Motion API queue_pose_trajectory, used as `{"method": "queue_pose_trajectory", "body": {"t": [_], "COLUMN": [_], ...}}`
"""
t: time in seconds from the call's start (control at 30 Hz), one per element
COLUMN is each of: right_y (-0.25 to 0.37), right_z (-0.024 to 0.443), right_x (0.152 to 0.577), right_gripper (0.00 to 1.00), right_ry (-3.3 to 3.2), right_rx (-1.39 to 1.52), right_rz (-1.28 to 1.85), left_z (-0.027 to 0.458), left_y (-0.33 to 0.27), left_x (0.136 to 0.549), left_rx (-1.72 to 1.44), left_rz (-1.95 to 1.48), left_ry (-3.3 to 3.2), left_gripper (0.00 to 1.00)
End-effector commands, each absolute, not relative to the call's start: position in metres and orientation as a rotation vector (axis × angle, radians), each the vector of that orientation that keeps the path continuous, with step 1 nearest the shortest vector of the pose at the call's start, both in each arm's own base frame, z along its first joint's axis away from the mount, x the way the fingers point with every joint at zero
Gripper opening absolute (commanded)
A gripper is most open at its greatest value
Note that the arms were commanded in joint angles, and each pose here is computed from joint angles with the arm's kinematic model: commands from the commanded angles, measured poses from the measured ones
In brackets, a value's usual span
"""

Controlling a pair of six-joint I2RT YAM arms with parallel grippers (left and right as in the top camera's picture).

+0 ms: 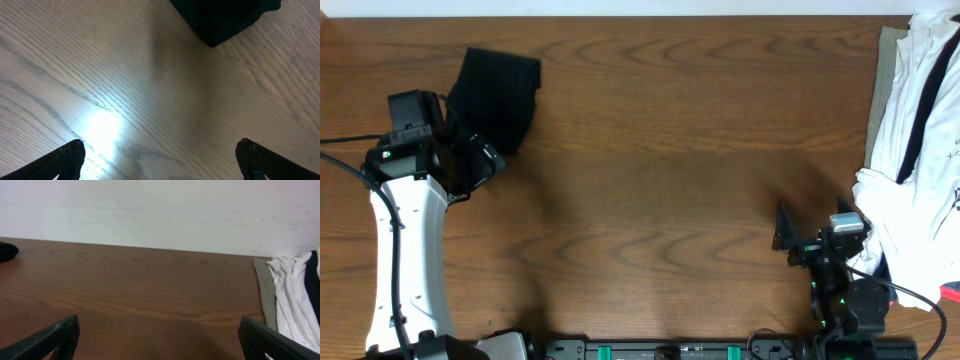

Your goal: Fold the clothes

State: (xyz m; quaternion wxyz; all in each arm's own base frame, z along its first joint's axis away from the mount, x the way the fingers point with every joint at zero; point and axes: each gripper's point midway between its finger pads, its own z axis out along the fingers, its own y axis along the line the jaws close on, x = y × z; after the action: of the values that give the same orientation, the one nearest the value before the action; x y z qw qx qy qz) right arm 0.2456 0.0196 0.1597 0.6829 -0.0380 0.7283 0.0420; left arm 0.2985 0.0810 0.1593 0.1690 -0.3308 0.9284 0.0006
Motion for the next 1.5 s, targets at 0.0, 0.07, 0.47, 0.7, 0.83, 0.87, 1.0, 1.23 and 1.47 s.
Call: {"method": "queue_pose_trajectory", "body": {"t": [0.0, 0.07, 0.47, 0.7, 0.83, 0.87, 1.0, 1.23, 1.47], "right_y": [0.016, 0.016, 0.016, 0.016, 0.016, 0.016, 0.016, 0.016, 0.016], "right_z": [0.159, 0.159, 0.159, 0.159, 0.159, 0.159, 0.159, 0.159, 0.159], "right_x": [0.246, 0.246, 0.246, 0.246, 0.246, 0.246, 0.246, 0.246, 0.246], "right_gripper": [0.99, 0.99, 0.99, 0.99, 0.99, 0.99, 0.99, 0.99, 0.99], "right_ry": [1.633, 1.633, 1.632, 1.632, 1.632, 1.632, 1.632, 1.633, 1.632], "right_rx": [-0.088, -0.088, -0.088, -0.088, -0.088, -0.088, -0.088, -0.088, -0.088], "right_rz": [0.069, 0.069, 0.069, 0.069, 0.069, 0.069, 0.069, 0.069, 0.069], "left_z": [0.162, 0.162, 0.162, 0.162, 0.16, 0.163, 0.178, 0.225, 0.266], "left_y": [0.083, 0.083, 0.083, 0.083, 0.083, 0.082, 0.08, 0.072, 0.062], "left_x": [0.298, 0.298, 0.298, 0.298, 0.297, 0.296, 0.289, 0.257, 0.22], "left_rx": [-0.923, -0.924, -0.923, -0.924, -0.925, -0.922, -0.903, -0.843, -0.775], "left_rz": [0.02, 0.02, 0.02, 0.02, 0.021, 0.02, 0.012, -0.012, -0.037], "left_ry": [2.638, 2.637, 2.638, 2.637, 2.643, 2.635, 2.579, 2.389, 2.189], "left_gripper": [0.98, 0.98, 0.98, 0.98, 0.98, 0.98, 0.98, 0.98, 0.98]}}
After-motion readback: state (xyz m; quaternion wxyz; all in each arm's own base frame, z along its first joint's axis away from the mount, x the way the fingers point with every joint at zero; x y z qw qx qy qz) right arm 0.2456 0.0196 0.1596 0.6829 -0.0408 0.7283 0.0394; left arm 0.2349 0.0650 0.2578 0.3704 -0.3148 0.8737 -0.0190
